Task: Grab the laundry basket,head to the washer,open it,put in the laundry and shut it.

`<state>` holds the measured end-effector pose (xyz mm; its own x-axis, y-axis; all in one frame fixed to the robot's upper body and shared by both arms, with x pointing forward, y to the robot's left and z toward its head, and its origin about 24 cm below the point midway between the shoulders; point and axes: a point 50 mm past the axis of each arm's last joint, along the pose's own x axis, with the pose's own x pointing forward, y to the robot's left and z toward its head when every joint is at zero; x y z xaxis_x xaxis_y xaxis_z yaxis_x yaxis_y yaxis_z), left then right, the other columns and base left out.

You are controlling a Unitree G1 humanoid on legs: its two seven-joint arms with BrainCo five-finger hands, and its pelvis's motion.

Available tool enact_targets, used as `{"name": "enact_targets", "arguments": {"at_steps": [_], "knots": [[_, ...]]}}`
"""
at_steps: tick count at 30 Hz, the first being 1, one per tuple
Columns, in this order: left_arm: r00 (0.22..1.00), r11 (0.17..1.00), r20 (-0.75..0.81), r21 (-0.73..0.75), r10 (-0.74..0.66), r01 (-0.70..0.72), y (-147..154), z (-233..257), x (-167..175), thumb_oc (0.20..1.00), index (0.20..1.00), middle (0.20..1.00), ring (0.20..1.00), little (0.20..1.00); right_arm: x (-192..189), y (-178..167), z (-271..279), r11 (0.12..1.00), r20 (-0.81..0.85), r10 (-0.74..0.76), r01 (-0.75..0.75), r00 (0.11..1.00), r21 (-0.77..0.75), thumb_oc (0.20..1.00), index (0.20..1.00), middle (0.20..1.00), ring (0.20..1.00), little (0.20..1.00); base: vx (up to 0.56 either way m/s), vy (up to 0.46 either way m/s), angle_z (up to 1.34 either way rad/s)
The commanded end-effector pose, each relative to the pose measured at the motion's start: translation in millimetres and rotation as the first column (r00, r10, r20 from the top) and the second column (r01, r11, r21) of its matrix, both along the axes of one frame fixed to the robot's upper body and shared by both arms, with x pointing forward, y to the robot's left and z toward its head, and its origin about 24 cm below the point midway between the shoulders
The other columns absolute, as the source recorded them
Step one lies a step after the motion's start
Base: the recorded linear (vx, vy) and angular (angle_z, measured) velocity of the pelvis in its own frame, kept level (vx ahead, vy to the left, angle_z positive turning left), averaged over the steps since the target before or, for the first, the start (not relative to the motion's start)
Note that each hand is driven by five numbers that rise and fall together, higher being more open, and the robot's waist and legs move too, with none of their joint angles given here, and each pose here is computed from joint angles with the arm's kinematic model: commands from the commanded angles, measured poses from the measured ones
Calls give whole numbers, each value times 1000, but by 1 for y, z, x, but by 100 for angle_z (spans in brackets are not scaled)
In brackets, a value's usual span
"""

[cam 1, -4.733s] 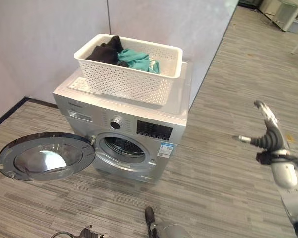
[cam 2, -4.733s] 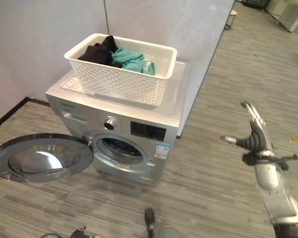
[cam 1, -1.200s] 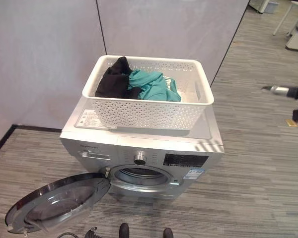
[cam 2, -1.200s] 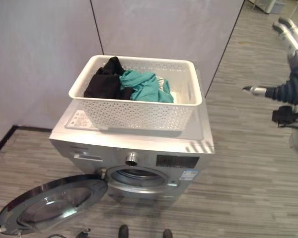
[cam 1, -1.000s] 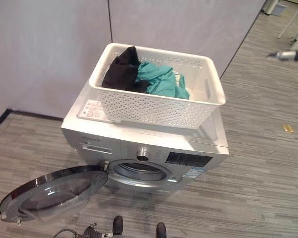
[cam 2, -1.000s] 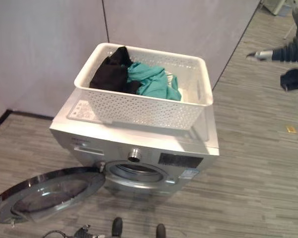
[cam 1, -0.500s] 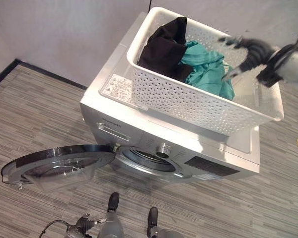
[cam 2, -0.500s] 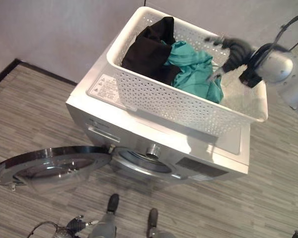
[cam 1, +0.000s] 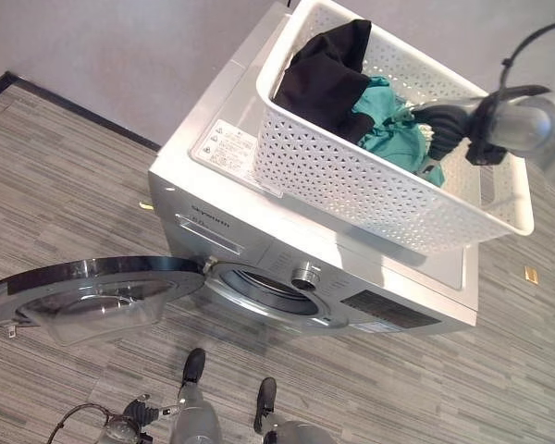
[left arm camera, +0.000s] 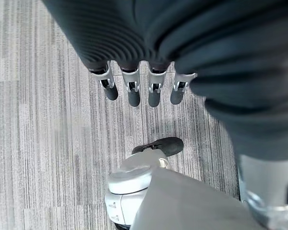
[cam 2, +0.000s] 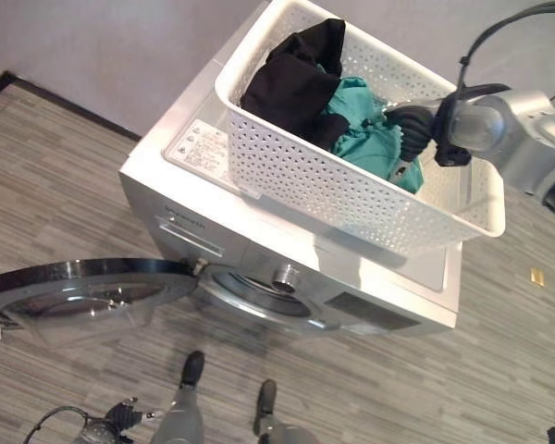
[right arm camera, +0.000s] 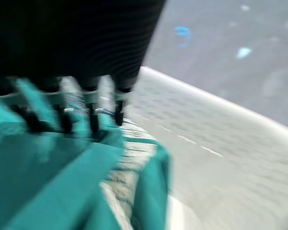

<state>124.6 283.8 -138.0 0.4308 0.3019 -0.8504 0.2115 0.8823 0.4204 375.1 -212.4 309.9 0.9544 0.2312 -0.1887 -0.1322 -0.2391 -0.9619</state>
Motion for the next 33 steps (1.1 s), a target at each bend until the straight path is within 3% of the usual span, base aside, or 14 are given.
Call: {"name": "enact_targets", "arguments": {"at_steps": [1, 13, 14, 15, 16, 19, 21, 24, 26, 29, 31, 33], "knots": [[997, 998, 47, -7, 58, -58, -2, 3, 12, 1000, 1000, 1000, 1000, 1000, -4, 15, 52, 998, 257, 22, -5, 966, -69, 1000, 1000, 1000, 1000, 1000, -14, -13, -7], [993, 996, 80, -18, 86, -85, -11, 5, 28, 1000, 1000, 1000, 1000, 1000, 22, 62, -18, 983, 167, 121, -95, 978, -155, 1000, 1000, 1000, 1000, 1000, -6, -5, -2], [993, 996, 82, -14, 88, -87, -11, 5, 29, 1000, 1000, 1000, 1000, 1000, 23, 65, -20, 983, 162, 123, -97, 979, -159, 711, 711, 711, 711, 711, 0, 0, 0], [993, 996, 83, -10, 86, -85, -10, 6, 29, 1000, 1000, 1000, 1000, 1000, 25, 67, -28, 982, 145, 120, -96, 982, -163, 576, 576, 576, 576, 576, 0, 0, 0], [993, 996, 84, -8, 87, -87, -10, 6, 30, 1000, 1000, 1000, 1000, 1000, 27, 69, -28, 984, 149, 114, -91, 982, -153, 200, 200, 200, 200, 200, 0, 0, 0], [992, 996, 87, -4, 87, -87, -10, 7, 31, 1000, 1000, 1000, 1000, 1000, 30, 70, -28, 986, 168, 103, -79, 980, -147, 200, 200, 200, 200, 200, 0, 0, 0], [991, 995, 88, -3, 102, -102, -10, 6, 30, 1000, 1000, 1000, 1000, 1000, 24, 82, -5, 982, 284, 169, -136, 944, -133, 200, 200, 200, 200, 200, -9, 16, -1], [991, 994, 88, 2, 105, -105, -12, 5, 30, 1000, 1000, 1000, 1000, 1000, 15, 60, 17, 989, 421, 146, -145, 895, -35, 200, 200, 200, 200, 200, -4, 7, -1], [992, 997, 105, 32, 69, -73, -11, 7, 31, 1000, 1000, 1000, 1000, 1000, -4, 29, 53, 992, 598, 110, -122, 794, -20, 200, 200, 200, 200, 200, 22, -18, -5], [992, 998, 117, 47, 42, -47, -11, 8, 34, 1000, 1000, 1000, 1000, 1000, -17, 5, 68, 997, 679, 70, -77, 731, -19, 200, 200, 200, 200, 200, 36, -19, 6], [992, 999, 123, 47, 11, -17, -16, 8, 36, 1000, 1000, 1000, 1000, 1000, -34, -20, 87, 999, 787, 11, -36, 617, 15, 200, 200, 200, 200, 200, 44, -12, 1], [993, 999, 119, 49, 4, -10, -16, 7, 35, 1000, 1000, 1000, 1000, 1000, -36, -26, 85, 999, 793, 0, -33, 609, 25, 200, 200, 200, 200, 200, 23, -6, 0]]}}
